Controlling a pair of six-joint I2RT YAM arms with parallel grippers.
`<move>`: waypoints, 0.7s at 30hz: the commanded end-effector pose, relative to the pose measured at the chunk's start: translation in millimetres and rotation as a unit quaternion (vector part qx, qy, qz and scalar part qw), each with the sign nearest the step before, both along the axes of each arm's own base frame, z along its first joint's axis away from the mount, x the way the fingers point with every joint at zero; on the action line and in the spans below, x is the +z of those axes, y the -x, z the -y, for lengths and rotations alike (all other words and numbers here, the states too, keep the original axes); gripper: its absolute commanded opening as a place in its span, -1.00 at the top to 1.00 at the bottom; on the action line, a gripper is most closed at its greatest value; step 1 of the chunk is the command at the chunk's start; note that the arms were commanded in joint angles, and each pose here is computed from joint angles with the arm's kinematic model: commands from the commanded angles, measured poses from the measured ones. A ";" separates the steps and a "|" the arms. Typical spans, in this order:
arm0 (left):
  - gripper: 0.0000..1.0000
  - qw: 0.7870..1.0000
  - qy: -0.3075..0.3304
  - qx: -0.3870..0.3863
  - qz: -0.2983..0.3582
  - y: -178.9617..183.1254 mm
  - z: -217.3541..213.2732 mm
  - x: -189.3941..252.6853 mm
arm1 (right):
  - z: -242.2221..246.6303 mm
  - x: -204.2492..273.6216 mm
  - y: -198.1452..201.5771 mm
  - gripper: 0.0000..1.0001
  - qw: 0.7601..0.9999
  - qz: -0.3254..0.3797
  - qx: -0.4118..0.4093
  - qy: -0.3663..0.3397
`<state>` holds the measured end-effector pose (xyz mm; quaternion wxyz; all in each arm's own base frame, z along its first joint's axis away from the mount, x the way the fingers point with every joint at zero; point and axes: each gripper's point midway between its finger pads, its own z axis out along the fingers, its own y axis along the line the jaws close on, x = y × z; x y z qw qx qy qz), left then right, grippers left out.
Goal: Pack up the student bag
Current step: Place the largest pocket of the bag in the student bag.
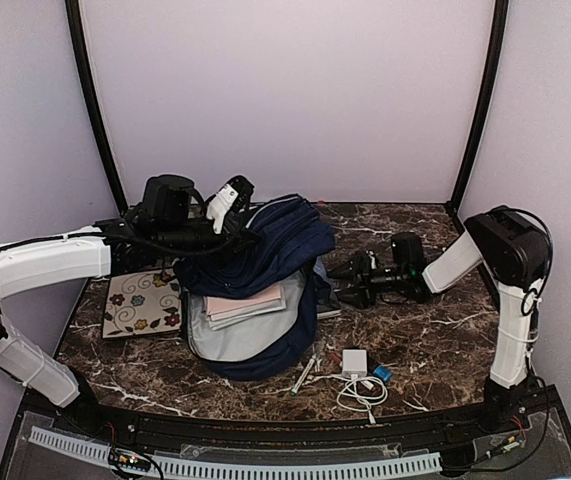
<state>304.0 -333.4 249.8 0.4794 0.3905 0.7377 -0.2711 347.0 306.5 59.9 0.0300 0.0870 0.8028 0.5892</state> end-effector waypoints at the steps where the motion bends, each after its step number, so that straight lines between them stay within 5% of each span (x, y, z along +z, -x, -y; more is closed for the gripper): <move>1: 1.00 0.988 0.053 0.065 0.131 -21.9 -17.8 90.4 | -21.0 78.6 -6.5 -0.27 0.989 0.090 0.004 -0.114; 11: 1.00 0.966 0.020 0.214 0.146 -73.5 -84.7 93.8 | 20.1 43.3 -13.8 -0.25 0.982 0.122 -0.055 0.133; 15: 0.99 0.976 0.048 0.150 0.149 -60.3 -65.4 96.2 | 49.6 18.0 -10.1 -0.24 0.957 0.108 -0.061 0.261; 21: 0.95 0.983 0.050 0.128 0.125 -51.5 -60.1 87.4 | 52.3 7.2 -8.3 -0.26 0.943 0.111 -0.039 0.312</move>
